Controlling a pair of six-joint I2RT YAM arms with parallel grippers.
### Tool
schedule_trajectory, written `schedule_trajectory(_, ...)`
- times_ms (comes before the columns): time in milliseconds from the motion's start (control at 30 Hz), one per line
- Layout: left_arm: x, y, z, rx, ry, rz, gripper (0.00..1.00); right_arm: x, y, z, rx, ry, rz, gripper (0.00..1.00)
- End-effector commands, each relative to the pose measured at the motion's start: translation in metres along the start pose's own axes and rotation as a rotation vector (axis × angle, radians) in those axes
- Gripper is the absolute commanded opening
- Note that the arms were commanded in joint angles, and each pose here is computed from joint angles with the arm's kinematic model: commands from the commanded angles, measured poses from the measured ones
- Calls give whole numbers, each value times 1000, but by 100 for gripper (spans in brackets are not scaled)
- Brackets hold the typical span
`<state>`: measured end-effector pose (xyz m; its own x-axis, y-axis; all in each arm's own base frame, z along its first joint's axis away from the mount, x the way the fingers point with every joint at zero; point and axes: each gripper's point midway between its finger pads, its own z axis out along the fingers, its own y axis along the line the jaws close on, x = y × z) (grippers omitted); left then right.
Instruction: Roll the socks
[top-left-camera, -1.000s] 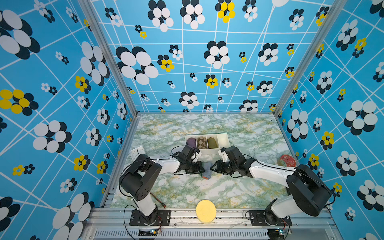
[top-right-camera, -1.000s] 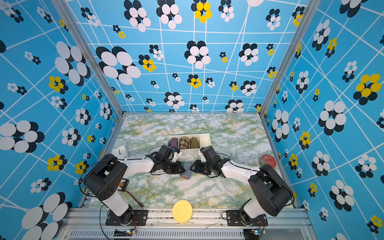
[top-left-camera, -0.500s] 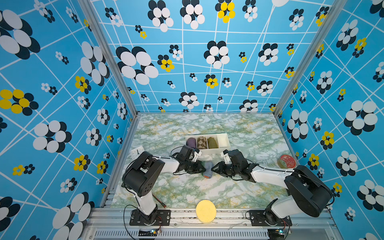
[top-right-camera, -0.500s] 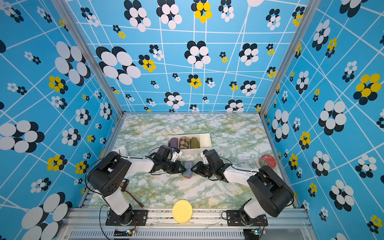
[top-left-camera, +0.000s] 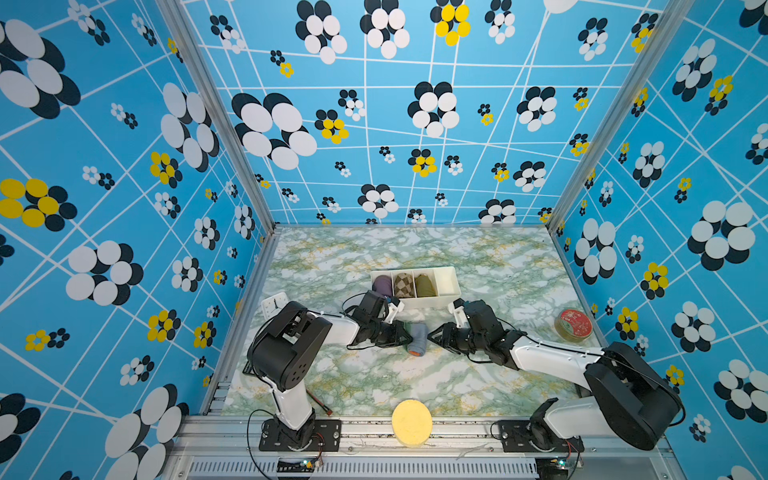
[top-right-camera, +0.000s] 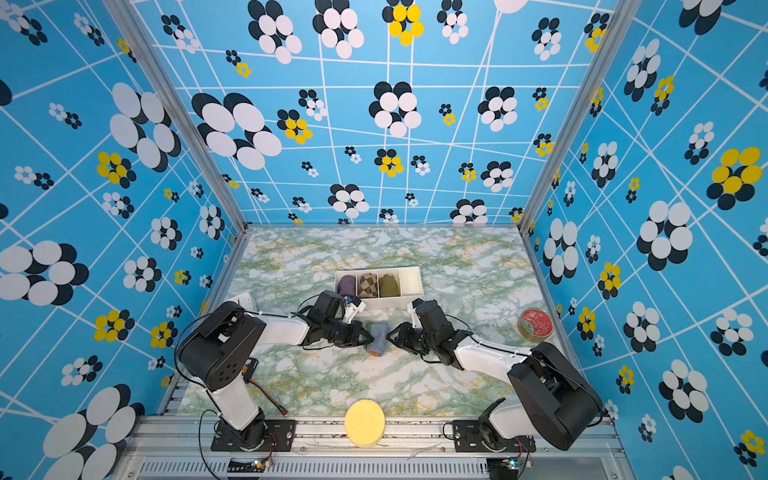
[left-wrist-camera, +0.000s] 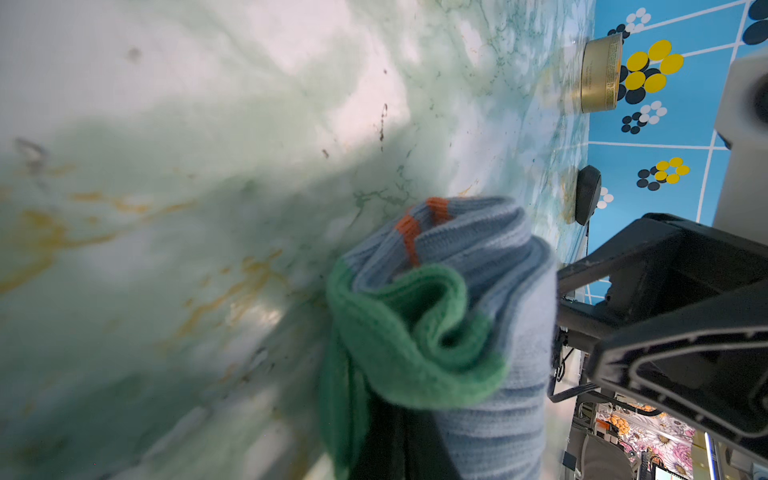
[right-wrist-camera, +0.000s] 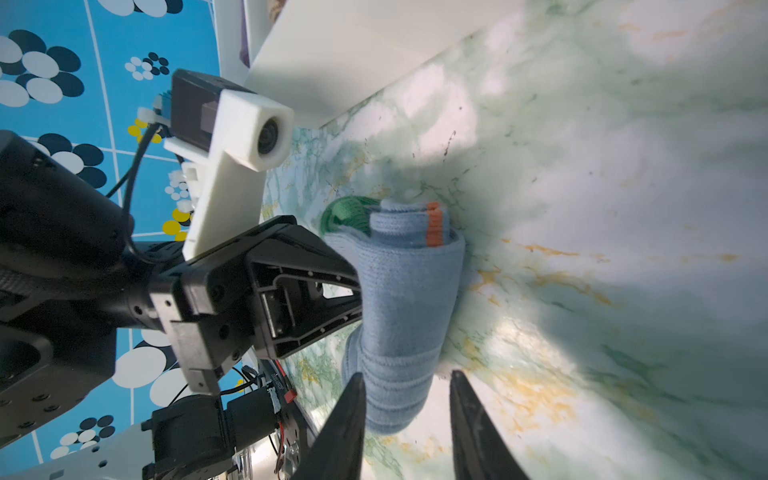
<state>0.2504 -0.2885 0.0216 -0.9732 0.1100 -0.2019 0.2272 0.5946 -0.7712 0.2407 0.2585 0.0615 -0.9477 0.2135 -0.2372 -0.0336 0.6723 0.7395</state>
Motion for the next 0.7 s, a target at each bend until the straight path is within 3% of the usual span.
schedule_trajectory(0,63,84,-1,-314,134,-204,7,1,-12,3,47,8,14,35)
schedule_trajectory(667,56,74,-4,-311,128,-182,7,0,6,21,-45,46,12,35)
